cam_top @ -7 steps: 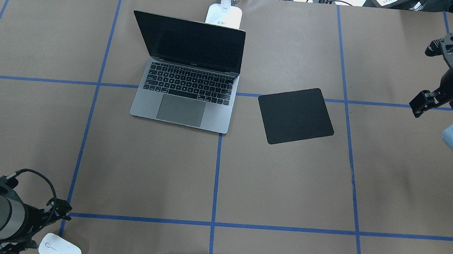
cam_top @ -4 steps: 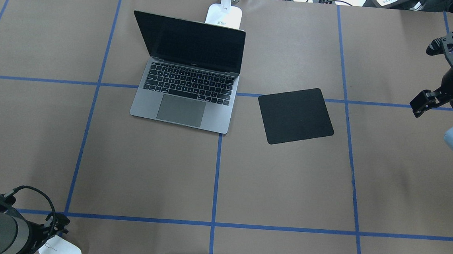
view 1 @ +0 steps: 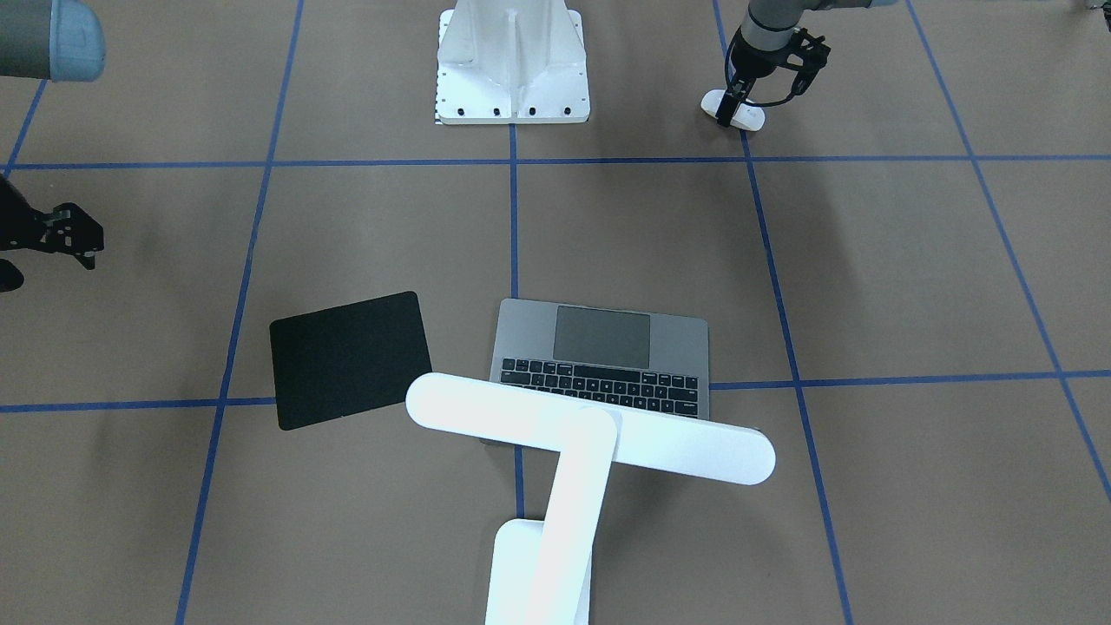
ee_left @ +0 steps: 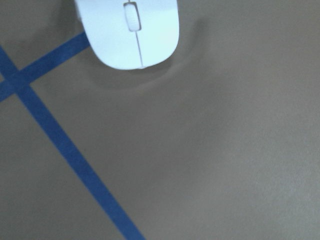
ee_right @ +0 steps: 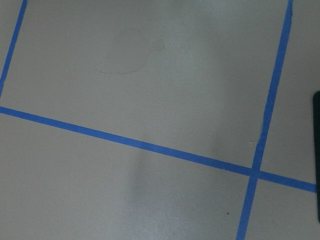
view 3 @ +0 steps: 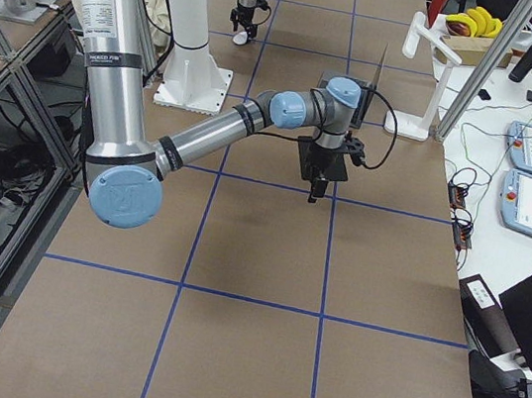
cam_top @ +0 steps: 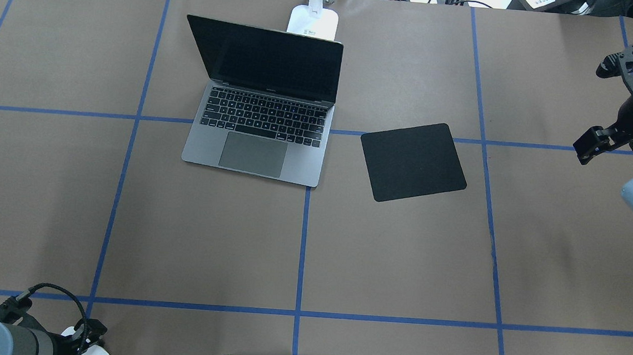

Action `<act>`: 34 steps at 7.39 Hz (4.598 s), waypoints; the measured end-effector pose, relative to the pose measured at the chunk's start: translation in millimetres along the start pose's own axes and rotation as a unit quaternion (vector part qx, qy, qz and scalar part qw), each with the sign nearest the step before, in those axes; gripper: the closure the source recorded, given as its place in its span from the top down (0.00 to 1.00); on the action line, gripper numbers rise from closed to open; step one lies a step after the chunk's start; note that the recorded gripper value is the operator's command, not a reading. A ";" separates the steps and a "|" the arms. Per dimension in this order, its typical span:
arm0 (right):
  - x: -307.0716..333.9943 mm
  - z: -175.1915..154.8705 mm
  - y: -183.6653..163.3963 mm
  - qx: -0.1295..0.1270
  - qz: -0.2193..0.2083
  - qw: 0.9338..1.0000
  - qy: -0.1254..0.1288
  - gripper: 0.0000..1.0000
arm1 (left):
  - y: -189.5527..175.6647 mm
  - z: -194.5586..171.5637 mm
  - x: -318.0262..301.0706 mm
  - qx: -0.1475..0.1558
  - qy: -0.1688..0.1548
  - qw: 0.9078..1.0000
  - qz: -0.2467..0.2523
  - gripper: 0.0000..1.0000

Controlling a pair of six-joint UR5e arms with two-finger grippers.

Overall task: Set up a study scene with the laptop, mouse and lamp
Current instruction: 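Grasp the white mouse with the left gripper, then carry the white mouse with the left gripper onto the black mousepad, then release the mouse and withdraw the left gripper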

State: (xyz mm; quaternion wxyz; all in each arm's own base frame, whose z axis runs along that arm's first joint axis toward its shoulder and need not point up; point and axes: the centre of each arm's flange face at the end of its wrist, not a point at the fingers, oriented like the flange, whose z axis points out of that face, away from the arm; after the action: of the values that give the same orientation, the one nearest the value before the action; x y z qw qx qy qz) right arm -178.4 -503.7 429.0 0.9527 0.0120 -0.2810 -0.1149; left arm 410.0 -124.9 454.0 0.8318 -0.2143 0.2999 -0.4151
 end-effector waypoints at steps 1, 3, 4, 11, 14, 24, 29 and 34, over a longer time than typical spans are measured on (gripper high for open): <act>0.0 0.0 0.0 0.000 0.000 1.000 0.000 1.00 | 3.6 -1.1 2.4 -0.002 0.003 1.000 -0.002 0.00; -0.1 -0.1 0.0 0.000 0.000 1.000 0.000 1.00 | 3.3 -3.1 6.1 -0.003 0.006 1.000 -0.005 0.00; -0.6 -0.7 -0.4 0.001 0.000 1.000 0.000 1.00 | 0.4 -7.1 10.2 -0.003 0.011 1.000 -0.007 0.00; -4.2 -1.1 0.8 -0.017 0.007 1.000 -0.003 1.00 | 28.1 -105.7 214.7 0.002 0.210 0.962 0.175 0.00; -8.5 -1.0 2.6 -0.031 0.013 0.999 -0.021 1.00 | 85.3 -122.3 313.1 0.053 0.290 0.934 0.203 0.00; -10.4 2.2 5.1 -0.044 0.020 0.999 -0.020 1.00 | 259.7 -91.4 494.7 0.248 0.361 0.874 0.209 0.32; -11.9 0.5 2.5 -0.041 0.021 0.999 -0.019 1.00 | 293.6 -71.1 488.6 0.279 0.367 0.860 0.221 1.00; 13.1 -9.0 -17.0 -0.030 0.049 0.998 -0.014 1.00 | 198.6 -160.7 339.5 0.198 0.359 0.859 0.306 1.00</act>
State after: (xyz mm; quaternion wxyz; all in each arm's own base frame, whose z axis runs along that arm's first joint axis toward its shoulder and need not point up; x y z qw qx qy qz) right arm -166.5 -523.6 426.9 0.9532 -0.0324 -0.2906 -0.0763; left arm 574.3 -308.2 107.7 0.7768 0.2214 0.5393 -0.2384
